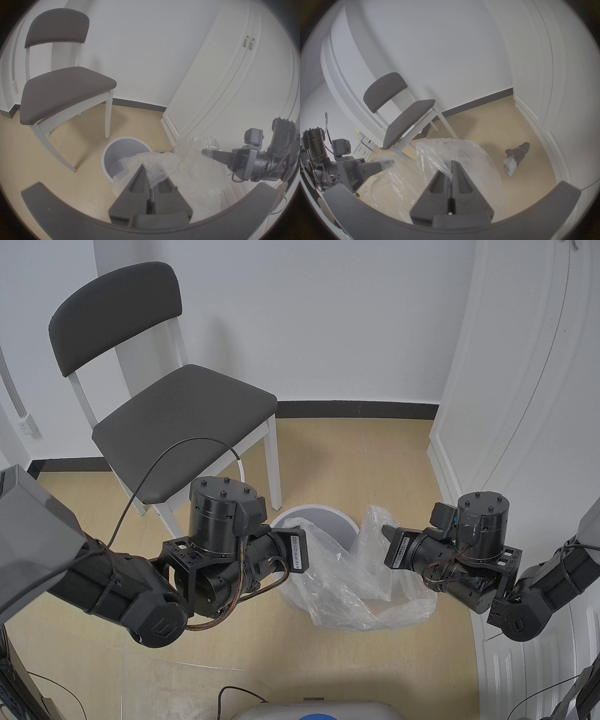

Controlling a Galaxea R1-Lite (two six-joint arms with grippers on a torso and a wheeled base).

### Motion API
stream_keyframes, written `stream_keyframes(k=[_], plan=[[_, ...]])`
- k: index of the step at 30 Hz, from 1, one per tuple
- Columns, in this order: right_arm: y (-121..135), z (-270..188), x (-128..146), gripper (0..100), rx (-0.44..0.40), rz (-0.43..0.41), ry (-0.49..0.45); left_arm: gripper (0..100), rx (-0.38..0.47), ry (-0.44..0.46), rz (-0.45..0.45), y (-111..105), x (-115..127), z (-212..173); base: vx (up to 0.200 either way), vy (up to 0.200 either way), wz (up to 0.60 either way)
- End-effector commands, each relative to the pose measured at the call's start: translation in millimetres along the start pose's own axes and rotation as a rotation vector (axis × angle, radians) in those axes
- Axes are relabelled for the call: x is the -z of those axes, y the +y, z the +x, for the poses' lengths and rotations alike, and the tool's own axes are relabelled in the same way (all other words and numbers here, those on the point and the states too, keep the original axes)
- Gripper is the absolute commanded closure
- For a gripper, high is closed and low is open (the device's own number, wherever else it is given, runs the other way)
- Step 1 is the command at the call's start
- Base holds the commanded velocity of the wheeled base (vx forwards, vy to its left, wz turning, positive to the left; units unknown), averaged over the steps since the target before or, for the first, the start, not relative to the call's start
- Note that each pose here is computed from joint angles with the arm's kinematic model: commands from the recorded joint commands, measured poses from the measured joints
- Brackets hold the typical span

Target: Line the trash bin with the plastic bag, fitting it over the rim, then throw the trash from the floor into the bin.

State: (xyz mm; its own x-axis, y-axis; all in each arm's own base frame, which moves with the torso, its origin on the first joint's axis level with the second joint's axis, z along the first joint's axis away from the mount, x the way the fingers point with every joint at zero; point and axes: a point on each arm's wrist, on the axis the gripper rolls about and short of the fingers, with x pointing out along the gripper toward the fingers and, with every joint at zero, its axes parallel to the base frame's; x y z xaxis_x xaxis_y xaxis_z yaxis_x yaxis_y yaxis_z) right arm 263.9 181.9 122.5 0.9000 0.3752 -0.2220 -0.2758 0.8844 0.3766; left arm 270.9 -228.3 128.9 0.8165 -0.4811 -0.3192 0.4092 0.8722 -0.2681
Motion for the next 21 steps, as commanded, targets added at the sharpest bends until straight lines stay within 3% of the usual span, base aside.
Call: stream_keyframes(k=[1,9,21], plan=[[-2.8,3.8,1.7,100,0.011,0.002,0.004,100,0.000,-0.006,-0.012,-0.1,-1.5,2.0,0.000,0.000,0.00],[-1.0,16.6,3.2,100,0.027,0.046,-0.009,100,-0.007,-0.060,-0.114,-3.6,3.2,31.6,0.000,0.000,0.00],[-5.9,39.7,17.2,100,0.067,0.079,-0.004,100,-0.080,-0.097,-0.176,10.8,2.1,59.1,0.000,0.000,0.00]])
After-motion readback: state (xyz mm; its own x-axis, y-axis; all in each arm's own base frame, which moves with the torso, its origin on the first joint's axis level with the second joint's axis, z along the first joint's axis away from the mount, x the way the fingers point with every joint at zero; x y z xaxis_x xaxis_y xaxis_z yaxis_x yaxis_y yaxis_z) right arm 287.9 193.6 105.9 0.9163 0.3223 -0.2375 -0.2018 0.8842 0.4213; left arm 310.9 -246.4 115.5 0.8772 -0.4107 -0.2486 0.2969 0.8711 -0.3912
